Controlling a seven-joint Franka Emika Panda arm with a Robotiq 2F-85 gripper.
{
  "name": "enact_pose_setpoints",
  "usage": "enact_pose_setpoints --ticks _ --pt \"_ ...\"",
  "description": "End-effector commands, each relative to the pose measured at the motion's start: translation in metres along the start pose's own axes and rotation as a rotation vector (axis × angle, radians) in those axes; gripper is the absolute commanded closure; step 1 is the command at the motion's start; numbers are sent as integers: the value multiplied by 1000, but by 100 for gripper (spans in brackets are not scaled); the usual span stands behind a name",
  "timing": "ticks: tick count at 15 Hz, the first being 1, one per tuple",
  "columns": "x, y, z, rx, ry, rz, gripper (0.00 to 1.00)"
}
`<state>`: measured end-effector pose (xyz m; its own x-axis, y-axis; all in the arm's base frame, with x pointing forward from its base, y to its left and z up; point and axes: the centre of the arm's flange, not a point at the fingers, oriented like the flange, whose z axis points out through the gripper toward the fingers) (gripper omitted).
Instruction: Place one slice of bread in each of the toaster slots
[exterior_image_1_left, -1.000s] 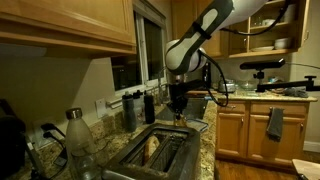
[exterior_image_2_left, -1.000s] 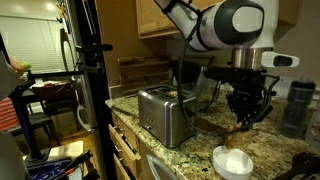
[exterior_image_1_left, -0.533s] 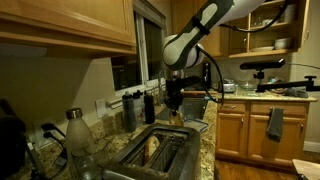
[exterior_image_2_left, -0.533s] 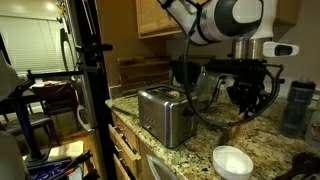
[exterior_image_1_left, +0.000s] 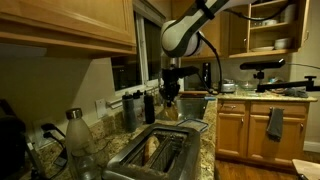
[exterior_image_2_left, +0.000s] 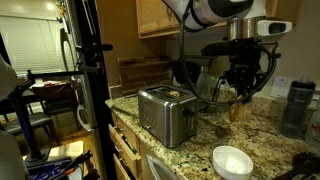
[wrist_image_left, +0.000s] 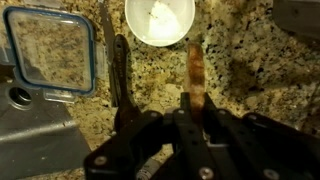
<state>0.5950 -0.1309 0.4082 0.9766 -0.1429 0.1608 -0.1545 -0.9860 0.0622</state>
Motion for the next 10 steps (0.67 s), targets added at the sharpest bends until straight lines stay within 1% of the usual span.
enact_pose_setpoints --ticks 1,10 --pt "-15 -12 -25 7 12 -38 92" --pt "-14 -42 -40 20 17 -135 92"
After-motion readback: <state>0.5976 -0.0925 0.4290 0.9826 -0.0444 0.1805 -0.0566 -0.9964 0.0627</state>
